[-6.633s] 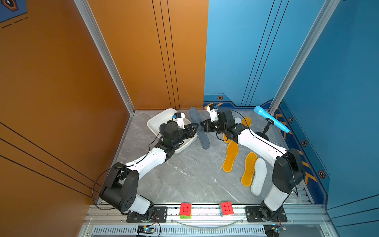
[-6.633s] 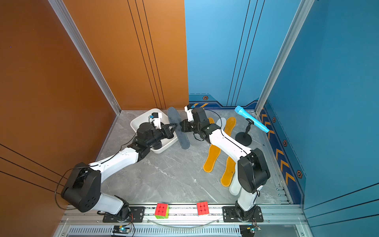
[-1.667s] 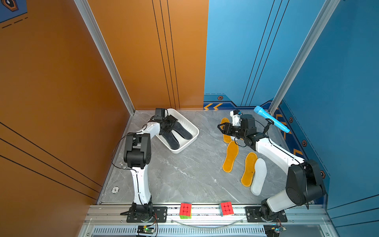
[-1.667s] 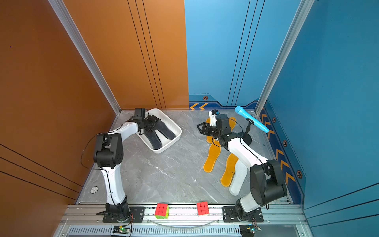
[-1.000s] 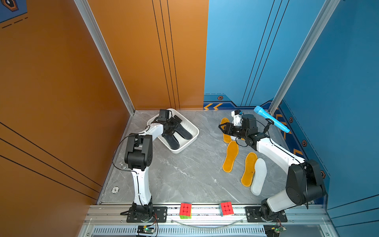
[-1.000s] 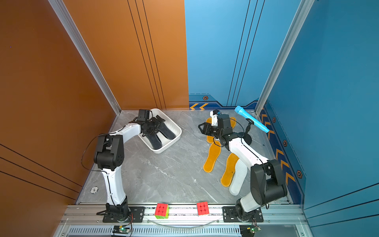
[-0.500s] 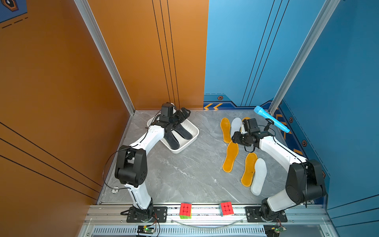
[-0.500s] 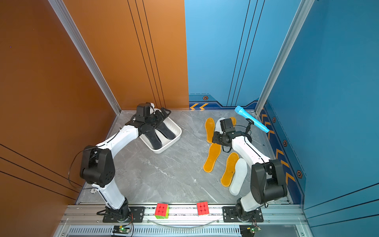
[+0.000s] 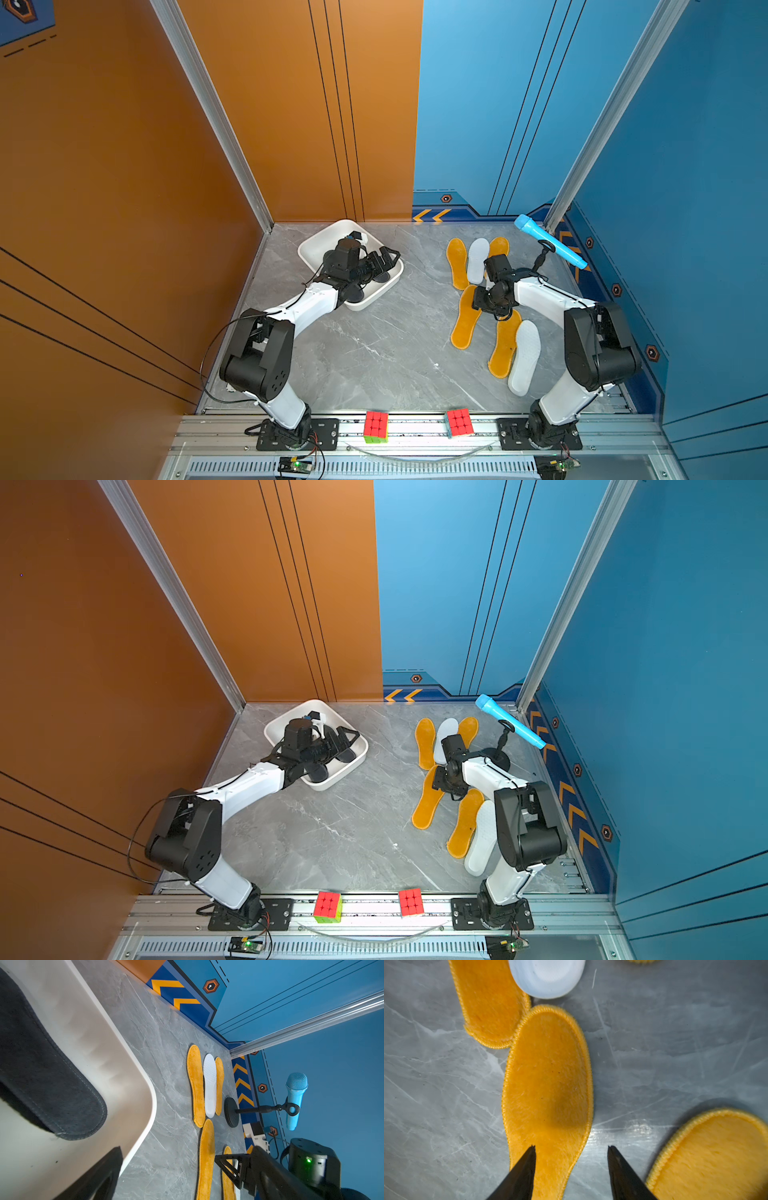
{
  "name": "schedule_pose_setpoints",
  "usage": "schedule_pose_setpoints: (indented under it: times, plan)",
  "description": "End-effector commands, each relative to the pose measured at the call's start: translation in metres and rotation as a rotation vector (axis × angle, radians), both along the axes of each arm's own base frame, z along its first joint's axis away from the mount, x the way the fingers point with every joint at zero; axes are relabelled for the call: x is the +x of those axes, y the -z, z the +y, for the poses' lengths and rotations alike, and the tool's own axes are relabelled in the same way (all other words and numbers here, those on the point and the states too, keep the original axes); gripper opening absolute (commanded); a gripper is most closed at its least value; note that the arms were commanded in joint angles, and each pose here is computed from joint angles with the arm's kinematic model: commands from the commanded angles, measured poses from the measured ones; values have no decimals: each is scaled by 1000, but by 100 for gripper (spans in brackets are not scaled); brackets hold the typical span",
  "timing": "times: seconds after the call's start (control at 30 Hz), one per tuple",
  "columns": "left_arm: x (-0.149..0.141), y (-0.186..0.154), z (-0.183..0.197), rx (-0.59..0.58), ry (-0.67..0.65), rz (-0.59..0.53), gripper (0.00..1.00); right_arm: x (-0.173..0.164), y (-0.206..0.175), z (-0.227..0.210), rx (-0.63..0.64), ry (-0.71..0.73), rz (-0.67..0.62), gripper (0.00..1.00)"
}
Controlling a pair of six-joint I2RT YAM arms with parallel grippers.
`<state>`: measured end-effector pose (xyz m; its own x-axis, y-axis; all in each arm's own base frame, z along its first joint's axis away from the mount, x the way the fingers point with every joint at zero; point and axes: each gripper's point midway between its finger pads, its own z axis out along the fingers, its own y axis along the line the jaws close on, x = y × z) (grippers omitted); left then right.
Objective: Put the insoles into the storage box
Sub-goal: Move the insole to the center of the board.
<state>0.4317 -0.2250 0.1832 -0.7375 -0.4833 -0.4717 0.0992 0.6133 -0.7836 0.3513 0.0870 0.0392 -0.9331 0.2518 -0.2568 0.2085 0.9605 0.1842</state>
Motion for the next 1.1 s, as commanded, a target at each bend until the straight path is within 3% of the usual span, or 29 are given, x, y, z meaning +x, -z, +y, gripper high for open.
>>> schedule_pose_setpoints:
  times: [0.0,0.33,0.6,0.87,1.07]
  plan:
    - [0,-13,-5,-53,19,-41,98,1,3,6,-8,-7,25,57]
    - [6,-10,-4,-81,14,-19,98,-8,18,38,-11,-147,58,56]
    - [6,-7,1,-85,-2,-8,98,-12,3,53,-43,-296,-2,56]
    - [5,-11,2,-82,-7,-19,98,38,-69,44,10,-228,-248,57]
    - [4,-9,2,-91,-4,-7,98,92,-72,56,35,-208,-248,58]
